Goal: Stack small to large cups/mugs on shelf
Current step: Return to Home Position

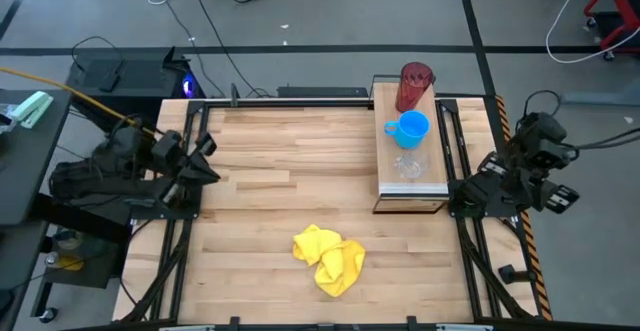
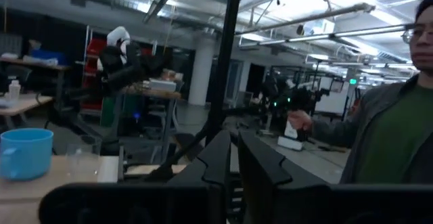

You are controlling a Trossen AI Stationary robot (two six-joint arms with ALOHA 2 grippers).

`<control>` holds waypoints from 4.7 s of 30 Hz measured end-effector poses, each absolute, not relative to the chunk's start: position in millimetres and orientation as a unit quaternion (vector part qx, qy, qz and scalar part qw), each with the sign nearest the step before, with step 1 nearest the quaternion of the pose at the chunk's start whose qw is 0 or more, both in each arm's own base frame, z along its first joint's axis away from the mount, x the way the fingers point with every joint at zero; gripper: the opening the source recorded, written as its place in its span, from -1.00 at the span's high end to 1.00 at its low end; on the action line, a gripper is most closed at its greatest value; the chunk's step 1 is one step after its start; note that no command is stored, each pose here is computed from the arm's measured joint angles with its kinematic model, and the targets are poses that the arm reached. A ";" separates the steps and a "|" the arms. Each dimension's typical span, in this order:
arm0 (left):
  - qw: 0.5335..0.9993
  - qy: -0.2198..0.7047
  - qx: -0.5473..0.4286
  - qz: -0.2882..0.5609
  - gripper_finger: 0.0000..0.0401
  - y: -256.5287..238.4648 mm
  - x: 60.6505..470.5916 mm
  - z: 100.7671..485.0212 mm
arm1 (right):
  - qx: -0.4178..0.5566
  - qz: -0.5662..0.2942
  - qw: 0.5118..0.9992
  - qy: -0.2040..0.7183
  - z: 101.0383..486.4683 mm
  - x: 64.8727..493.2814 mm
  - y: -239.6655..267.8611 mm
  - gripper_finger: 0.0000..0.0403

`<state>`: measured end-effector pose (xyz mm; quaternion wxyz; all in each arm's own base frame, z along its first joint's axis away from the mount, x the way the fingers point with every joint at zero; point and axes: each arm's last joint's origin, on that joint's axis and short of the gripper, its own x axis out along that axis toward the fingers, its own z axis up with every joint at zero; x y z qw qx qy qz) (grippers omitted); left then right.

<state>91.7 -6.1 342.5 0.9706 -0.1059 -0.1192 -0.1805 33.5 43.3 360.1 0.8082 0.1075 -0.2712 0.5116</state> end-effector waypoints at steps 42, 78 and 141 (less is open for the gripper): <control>0.949 -0.136 -0.177 -0.221 0.84 11.0 115.9 254.0 | 0.200 0.561 0.742 -0.307 236.6 44.7 64.4 0.53; 0.956 -0.055 -0.156 -0.244 0.82 5.2 140.0 233.5 | 0.080 0.613 0.758 -0.206 208.9 37.9 91.6 0.53; 0.970 -0.153 -0.109 -0.156 0.80 27.1 79.8 208.5 | 0.052 0.621 0.767 -0.152 197.8 40.1 95.8 0.53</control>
